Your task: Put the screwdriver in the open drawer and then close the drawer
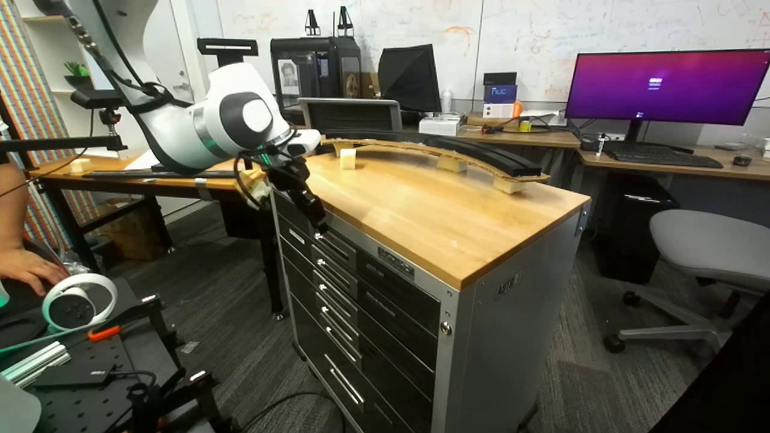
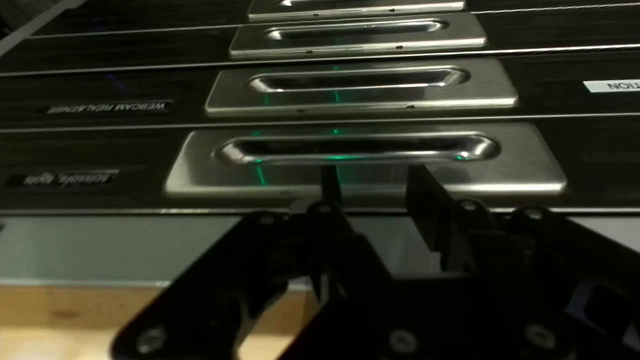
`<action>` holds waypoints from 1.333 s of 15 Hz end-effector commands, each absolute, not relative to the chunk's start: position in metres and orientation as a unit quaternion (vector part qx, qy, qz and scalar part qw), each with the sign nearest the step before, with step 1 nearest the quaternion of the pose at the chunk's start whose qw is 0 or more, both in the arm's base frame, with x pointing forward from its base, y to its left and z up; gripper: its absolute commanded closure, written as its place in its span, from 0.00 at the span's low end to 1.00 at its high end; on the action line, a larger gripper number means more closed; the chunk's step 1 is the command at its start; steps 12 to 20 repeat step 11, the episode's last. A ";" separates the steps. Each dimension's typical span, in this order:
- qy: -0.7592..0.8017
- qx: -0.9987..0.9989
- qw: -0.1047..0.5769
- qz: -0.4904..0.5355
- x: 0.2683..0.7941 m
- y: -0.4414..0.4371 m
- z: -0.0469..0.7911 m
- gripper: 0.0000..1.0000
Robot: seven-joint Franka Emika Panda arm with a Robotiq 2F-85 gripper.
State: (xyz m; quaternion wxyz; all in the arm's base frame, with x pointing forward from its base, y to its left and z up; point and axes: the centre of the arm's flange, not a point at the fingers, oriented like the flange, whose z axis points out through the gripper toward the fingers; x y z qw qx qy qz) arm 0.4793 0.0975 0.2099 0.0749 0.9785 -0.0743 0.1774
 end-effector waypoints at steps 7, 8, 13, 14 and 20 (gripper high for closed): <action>0.063 0.988 0.086 0.109 0.464 0.135 0.399 0.00; 0.034 0.988 0.093 0.120 0.467 0.125 0.349 0.00; 0.033 0.988 0.093 0.121 0.462 0.128 0.361 0.00; 0.033 0.988 0.093 0.121 0.462 0.128 0.361 0.00; 0.033 0.988 0.093 0.121 0.462 0.128 0.361 0.00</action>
